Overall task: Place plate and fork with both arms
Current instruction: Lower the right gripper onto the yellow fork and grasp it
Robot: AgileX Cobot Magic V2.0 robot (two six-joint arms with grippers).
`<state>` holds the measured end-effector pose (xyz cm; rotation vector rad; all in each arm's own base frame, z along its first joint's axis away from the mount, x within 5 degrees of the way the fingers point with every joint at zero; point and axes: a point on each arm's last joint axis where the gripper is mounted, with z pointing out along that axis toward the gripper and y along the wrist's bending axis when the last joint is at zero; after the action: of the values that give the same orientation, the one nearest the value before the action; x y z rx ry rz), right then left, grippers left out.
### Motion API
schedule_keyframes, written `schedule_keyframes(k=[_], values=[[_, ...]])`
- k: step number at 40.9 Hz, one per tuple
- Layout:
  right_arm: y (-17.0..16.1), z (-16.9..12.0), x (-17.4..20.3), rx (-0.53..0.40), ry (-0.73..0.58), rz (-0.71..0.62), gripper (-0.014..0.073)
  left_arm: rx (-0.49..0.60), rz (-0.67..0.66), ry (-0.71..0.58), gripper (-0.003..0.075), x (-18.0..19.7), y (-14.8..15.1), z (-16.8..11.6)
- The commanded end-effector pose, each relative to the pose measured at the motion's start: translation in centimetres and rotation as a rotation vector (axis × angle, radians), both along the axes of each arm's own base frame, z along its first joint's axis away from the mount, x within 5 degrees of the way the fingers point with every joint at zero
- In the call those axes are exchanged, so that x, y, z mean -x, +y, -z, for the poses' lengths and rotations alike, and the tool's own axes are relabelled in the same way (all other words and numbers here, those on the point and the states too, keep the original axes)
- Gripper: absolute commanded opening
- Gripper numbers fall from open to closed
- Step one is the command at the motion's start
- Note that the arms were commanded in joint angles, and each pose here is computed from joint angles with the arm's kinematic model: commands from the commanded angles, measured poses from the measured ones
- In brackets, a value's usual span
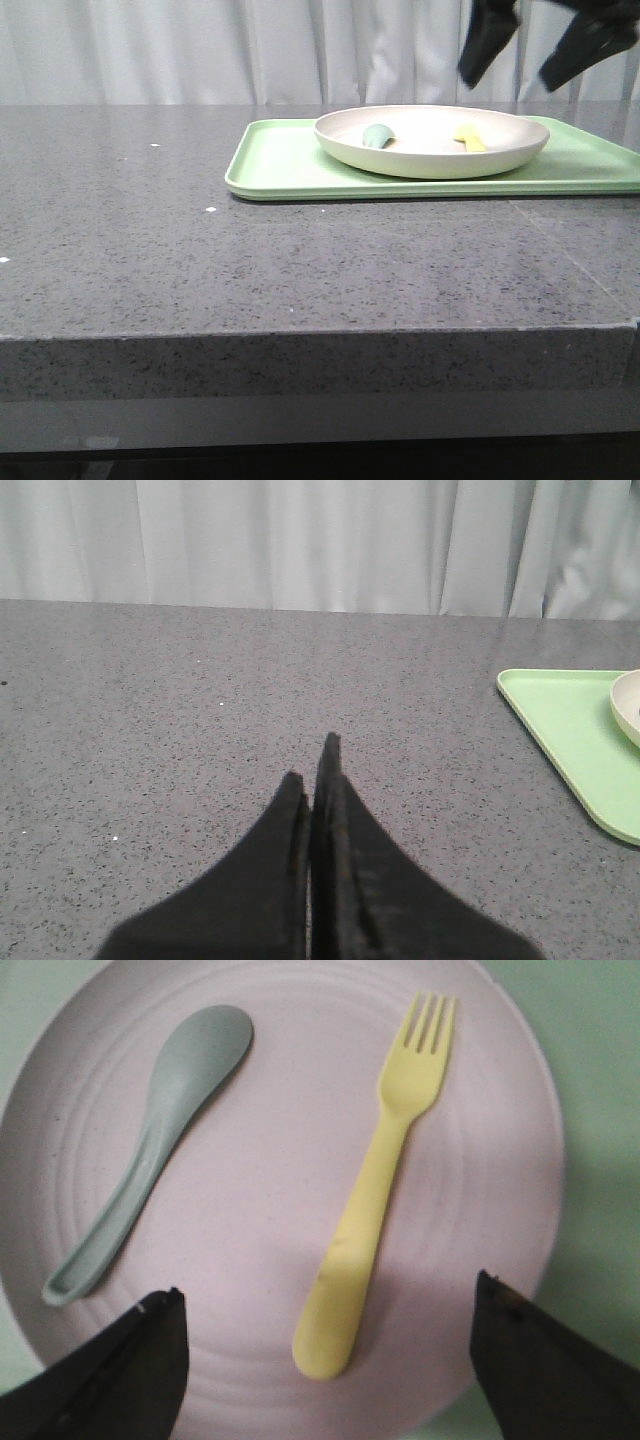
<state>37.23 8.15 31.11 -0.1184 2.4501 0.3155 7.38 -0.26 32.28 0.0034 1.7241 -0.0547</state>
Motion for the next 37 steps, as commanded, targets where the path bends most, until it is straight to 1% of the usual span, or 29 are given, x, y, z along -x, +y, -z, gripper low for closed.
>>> schedule_keyframes(k=[1,6,10,20,28,34,37], values=[[0.7,-1.9,-1.7,-0.027,-0.067,0.0,0.0601,0.014,0.003,-0.101,-0.0018,0.0,0.0,-1.6],[1.1,-0.7,-3.6,-0.028,-0.053,0.003,0.0601,0.014,0.003,-0.101,-0.0018,0.0,0.0,-1.6],[1.2,0.2,-4.3,-0.025,-0.052,0.009,0.0601,0.014,0.003,-0.101,-0.0018,0.0,0.0,-1.6],[1.1,0.8,-5.0,0.002,-0.079,0.012,0.0601,0.014,0.003,-0.101,-0.0018,0.0,0.0,-1.6],[1.1,1.9,-5.5,0.017,-0.06,0.01,0.0601,0.014,0.003,-0.101,-0.0018,0.0,0.0,-1.6],[1.1,1.9,-5.5,0.017,-0.06,0.01,0.0599,0.014,0.003,-0.101,-0.0018,0.0,0.0,-1.6],[1.1,1.9,-5.4,0.018,-0.054,0.009,0.0562,0.014,0.003,-0.101,-0.0018,0.0,0.0,-1.6]])
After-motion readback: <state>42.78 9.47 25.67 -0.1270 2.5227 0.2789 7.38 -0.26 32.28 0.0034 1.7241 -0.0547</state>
